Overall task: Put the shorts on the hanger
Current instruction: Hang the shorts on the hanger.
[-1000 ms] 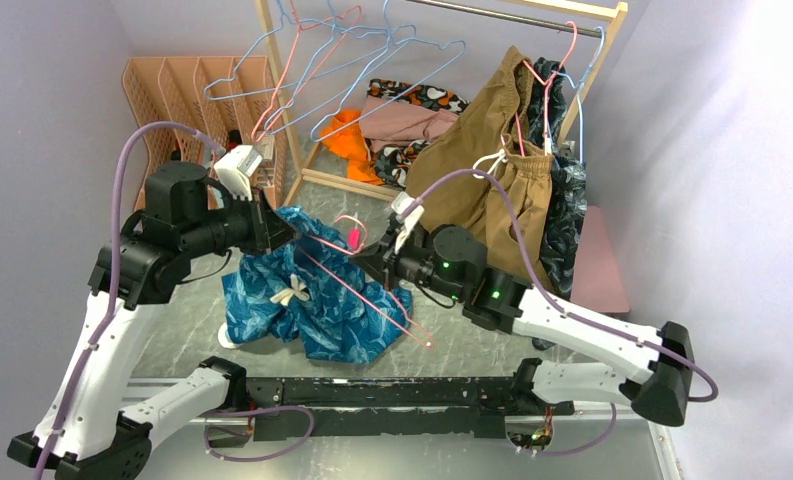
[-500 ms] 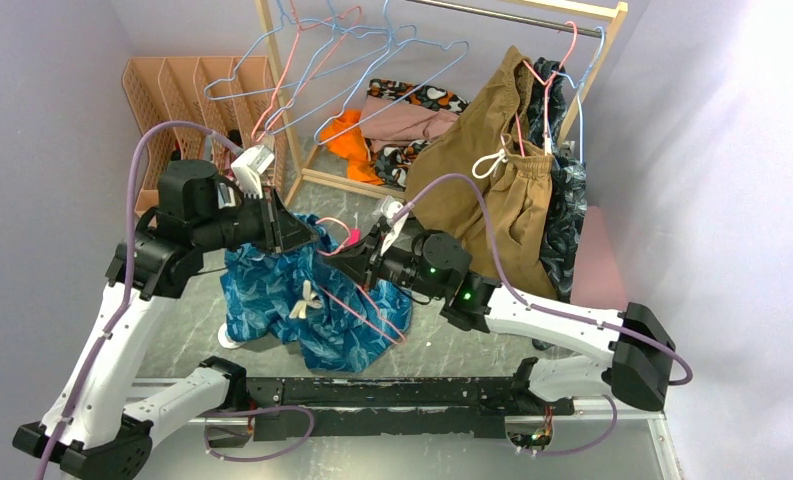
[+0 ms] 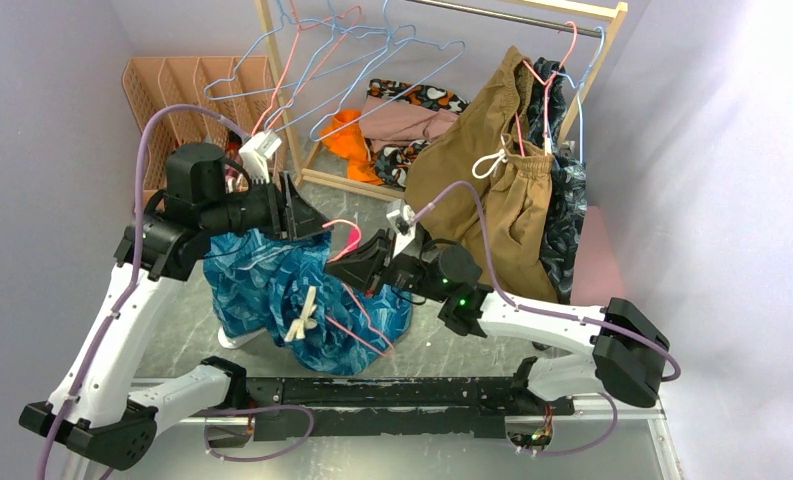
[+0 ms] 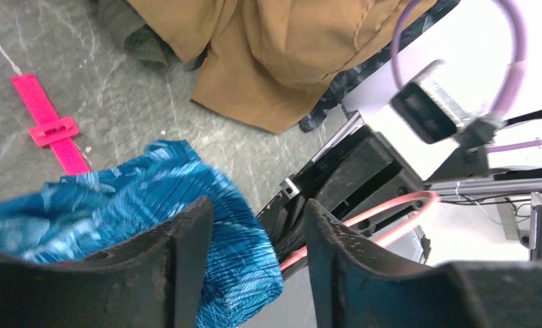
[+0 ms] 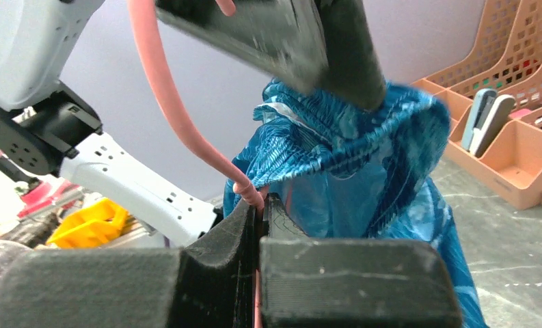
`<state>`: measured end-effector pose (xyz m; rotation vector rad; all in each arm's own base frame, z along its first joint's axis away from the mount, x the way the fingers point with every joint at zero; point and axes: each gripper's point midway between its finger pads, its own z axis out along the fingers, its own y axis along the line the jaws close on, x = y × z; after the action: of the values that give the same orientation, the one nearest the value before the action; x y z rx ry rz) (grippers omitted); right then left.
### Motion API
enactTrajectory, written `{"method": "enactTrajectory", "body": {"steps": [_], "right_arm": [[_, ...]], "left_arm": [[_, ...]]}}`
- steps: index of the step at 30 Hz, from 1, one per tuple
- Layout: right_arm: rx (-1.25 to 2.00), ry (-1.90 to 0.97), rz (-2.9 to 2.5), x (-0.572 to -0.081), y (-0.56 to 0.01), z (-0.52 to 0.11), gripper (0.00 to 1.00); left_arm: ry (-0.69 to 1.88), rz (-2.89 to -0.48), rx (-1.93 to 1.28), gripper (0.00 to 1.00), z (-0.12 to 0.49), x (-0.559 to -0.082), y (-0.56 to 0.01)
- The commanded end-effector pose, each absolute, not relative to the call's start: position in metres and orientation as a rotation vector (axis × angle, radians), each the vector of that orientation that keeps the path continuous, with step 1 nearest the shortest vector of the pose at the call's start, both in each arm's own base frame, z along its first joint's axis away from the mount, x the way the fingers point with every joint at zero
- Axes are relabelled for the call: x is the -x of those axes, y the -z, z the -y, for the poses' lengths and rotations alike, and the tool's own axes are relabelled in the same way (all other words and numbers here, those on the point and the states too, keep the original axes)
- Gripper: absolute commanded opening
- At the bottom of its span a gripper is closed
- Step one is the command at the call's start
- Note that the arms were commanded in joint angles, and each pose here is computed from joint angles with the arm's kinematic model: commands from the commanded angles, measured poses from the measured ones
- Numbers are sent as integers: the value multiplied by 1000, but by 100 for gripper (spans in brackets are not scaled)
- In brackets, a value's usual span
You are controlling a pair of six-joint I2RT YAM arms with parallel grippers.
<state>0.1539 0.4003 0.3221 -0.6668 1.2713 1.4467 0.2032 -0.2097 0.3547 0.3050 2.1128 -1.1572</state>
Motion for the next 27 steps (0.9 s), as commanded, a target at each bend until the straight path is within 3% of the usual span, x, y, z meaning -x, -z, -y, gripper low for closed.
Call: {"method": "enactTrajectory", "body": {"steps": [1,6,7,8,15,22,27], "right_arm": [[571,-1585,-1106,-144,-362,-379,0],[513,-1594,-1100,-150,-364,-367,0],[504,-1592,-1099,-151,-364,-365,0],[494,-1585,-1097,-153,-364,-362,0],[465,-1470,-1101,-162,-372,-338,0],[486,-1268,-1149,-165,-388,-306,0],[504,-1190,-1175,-160,-401,-285,0]], "left_arm": [[1168,-2000,-356,61,212,-203,-393],[1155,-1957,-349,76,210,-202,-412],[1151,-1945,-344,89,208,-201,-417],[1145,-1931,-342,94,207,-200,-422],[938,-1847,-223,100,169,-192,-441],[613,-1756,-127,100,110,-187,-405],[528,-1591,-191,99,96,-178,-403]]}}
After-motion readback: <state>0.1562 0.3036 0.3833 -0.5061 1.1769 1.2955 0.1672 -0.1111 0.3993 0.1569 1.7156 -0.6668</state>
